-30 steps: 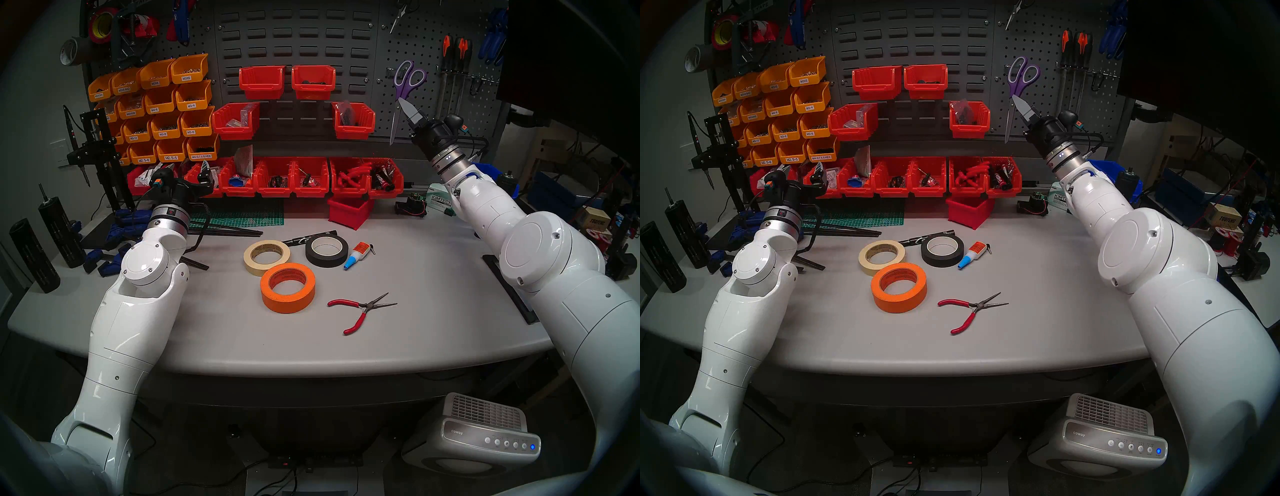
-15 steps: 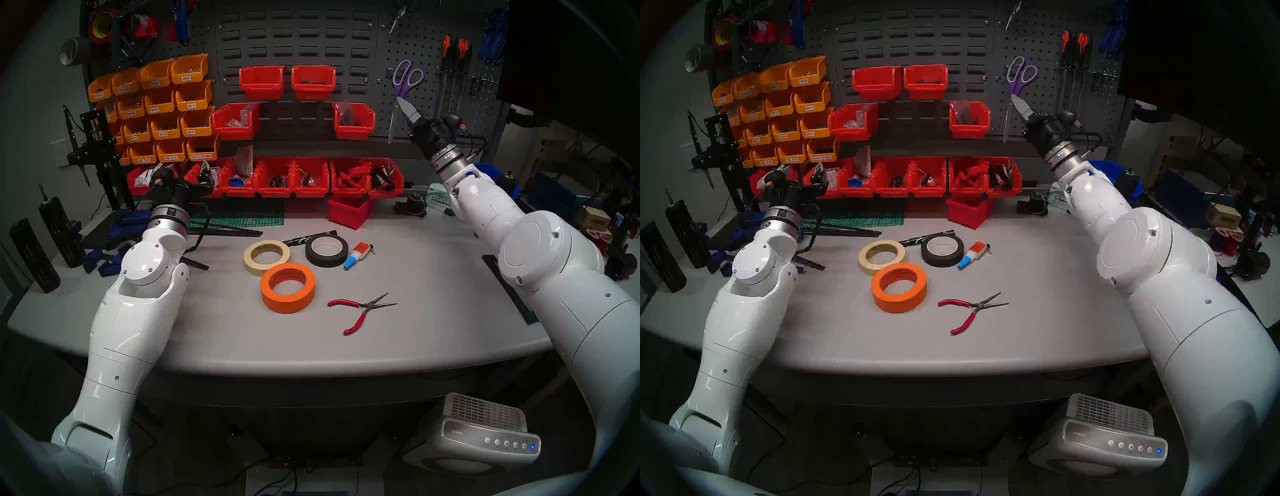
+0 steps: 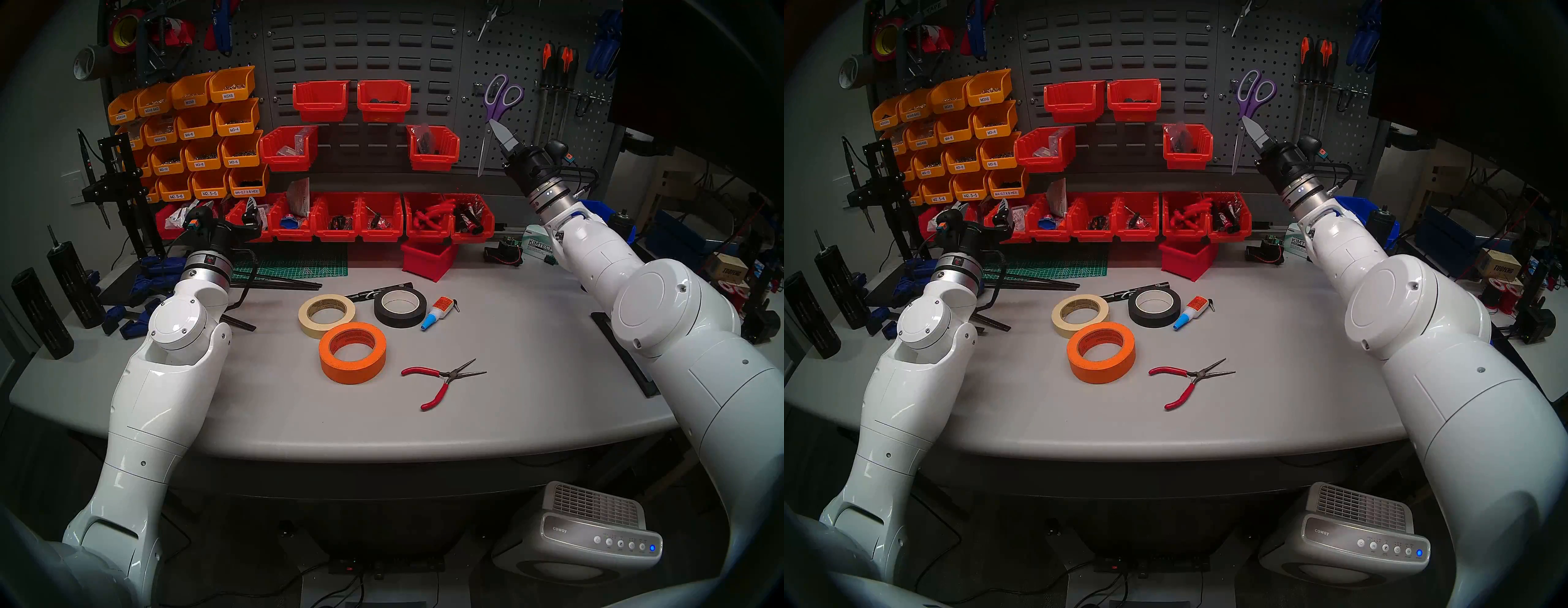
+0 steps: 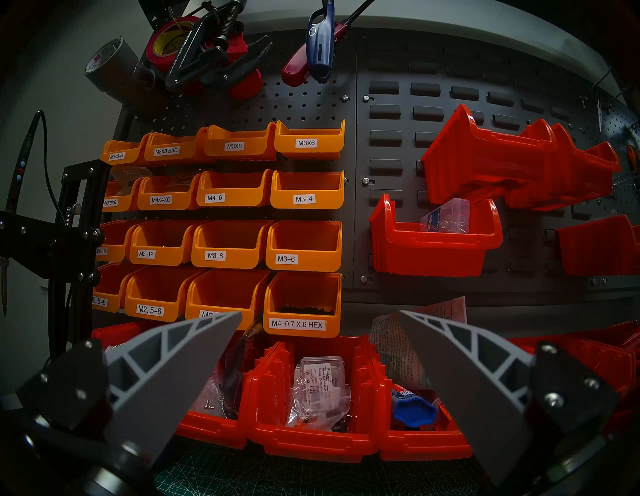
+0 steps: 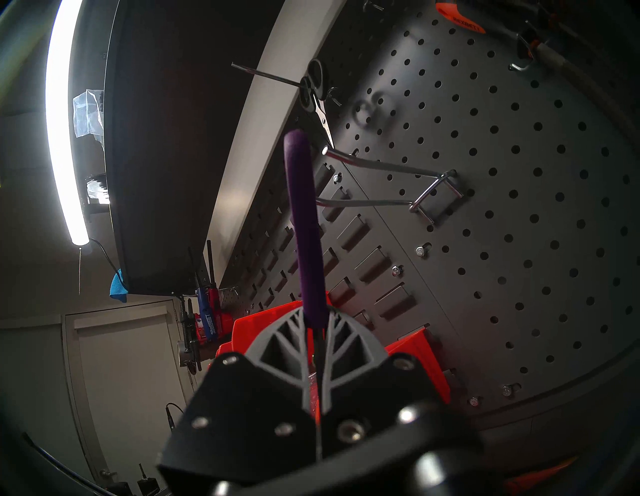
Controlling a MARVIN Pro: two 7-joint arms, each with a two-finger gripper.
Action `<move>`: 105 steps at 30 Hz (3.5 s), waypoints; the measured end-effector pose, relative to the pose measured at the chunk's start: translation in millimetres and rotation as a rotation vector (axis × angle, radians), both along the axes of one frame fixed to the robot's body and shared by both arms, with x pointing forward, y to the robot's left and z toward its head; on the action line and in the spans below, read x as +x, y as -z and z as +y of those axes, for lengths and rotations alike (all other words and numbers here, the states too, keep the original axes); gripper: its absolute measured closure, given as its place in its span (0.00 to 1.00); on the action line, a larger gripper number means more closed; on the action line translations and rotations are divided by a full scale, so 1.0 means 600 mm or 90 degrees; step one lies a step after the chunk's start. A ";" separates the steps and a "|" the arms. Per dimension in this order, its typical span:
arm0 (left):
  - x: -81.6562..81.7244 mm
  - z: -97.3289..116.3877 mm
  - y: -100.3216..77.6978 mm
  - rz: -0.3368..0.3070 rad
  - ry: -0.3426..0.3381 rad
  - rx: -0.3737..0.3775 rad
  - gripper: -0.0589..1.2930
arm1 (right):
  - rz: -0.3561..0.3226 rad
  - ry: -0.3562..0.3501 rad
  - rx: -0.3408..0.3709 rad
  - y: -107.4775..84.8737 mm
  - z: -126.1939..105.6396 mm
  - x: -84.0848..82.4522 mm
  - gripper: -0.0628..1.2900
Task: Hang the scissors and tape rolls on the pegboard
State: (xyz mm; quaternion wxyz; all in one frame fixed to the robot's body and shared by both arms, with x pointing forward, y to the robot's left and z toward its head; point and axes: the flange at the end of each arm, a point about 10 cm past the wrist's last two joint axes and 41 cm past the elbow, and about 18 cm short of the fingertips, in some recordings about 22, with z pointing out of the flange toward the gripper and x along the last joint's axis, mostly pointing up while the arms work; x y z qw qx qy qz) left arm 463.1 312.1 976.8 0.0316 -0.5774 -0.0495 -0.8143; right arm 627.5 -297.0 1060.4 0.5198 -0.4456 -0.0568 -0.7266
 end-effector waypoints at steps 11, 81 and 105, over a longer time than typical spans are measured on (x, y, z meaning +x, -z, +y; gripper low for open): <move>0.000 0.000 0.000 0.000 0.000 0.000 0.04 | 0.001 0.010 0.002 0.005 -0.002 0.000 0.98; 0.000 0.000 0.003 0.004 0.000 0.000 0.04 | 0.066 0.117 0.069 0.022 0.019 0.030 0.98; 0.000 0.001 0.009 0.010 -0.001 0.000 0.04 | 0.099 0.179 0.067 0.004 0.037 0.051 0.98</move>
